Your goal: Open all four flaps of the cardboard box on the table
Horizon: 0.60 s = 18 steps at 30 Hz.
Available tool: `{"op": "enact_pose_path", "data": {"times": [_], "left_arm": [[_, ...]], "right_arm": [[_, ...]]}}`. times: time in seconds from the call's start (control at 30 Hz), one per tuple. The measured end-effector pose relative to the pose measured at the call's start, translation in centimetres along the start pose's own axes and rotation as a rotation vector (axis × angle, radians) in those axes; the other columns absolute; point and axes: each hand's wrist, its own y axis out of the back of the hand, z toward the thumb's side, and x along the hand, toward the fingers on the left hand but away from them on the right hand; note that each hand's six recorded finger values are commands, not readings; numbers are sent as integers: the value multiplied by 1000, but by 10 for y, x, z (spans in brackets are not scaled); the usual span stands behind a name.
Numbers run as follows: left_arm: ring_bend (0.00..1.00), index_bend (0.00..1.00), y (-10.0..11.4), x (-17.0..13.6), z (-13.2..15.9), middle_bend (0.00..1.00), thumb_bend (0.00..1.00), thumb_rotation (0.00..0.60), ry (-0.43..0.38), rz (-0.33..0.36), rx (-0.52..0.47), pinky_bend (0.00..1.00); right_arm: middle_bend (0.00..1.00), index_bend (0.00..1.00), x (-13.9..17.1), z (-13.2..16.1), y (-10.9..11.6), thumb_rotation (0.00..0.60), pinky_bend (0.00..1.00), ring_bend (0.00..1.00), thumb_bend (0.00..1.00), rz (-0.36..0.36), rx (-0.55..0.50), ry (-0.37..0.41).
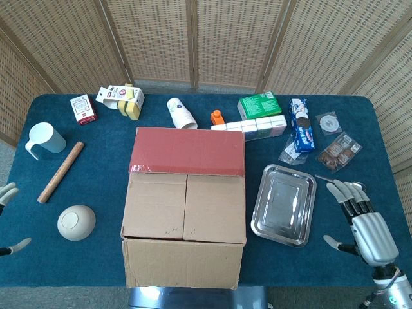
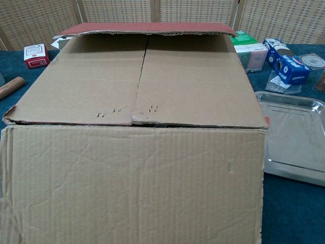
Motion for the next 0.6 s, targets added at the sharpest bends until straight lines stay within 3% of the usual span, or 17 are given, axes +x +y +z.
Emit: {"op": "enact_pose_path", "data": {"times": [0.3,0.6], "left_arm": [[0,3,-27,-13,-14,0,150,600,57,-9,10,79],[0,3,-28,-14,-16,0,150,600,51,8,22,88]], "right_arm": [[0,0,-43,43,17,600,0,0,0,-83,-28,112],[0,0,-88,89,11,600,0,0,0,-66,-27,203]]}}
